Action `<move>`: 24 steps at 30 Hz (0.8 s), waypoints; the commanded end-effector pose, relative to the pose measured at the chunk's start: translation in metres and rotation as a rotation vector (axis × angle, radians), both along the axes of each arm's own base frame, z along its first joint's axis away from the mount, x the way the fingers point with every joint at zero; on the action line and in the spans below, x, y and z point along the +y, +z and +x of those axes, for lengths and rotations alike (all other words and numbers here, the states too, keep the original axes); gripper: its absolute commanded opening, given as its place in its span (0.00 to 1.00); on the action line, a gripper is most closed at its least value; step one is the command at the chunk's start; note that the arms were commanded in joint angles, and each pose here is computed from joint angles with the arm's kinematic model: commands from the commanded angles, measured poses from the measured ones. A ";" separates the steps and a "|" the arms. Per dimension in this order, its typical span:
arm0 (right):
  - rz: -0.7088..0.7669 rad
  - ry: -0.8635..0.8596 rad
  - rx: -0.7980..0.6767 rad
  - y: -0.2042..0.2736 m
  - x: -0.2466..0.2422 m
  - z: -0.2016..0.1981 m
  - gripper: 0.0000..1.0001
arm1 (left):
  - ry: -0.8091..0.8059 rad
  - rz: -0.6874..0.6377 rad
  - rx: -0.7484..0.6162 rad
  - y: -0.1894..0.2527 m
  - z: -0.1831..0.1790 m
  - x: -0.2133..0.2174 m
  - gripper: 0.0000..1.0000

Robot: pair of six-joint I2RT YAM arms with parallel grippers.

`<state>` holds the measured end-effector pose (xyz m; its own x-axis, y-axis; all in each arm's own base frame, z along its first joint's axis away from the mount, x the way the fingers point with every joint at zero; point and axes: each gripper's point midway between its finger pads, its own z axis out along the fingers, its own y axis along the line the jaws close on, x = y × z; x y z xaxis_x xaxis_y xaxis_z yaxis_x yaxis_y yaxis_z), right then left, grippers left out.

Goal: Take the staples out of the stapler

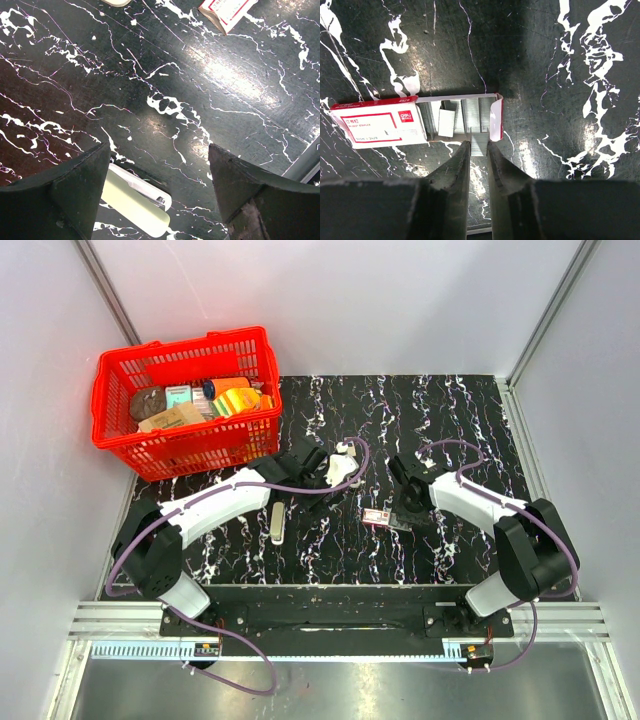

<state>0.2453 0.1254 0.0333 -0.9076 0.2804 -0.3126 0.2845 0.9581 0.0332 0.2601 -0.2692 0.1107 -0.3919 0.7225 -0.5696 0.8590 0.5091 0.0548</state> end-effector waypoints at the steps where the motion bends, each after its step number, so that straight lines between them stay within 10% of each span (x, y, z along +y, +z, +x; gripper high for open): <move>1: -0.021 -0.002 -0.040 0.008 0.000 0.012 0.24 | 0.001 -0.045 -0.079 0.027 0.008 -0.005 0.83; 24: -0.034 -0.006 -0.054 0.014 -0.003 0.015 0.28 | -0.014 -0.044 -0.088 0.030 0.005 -0.006 0.84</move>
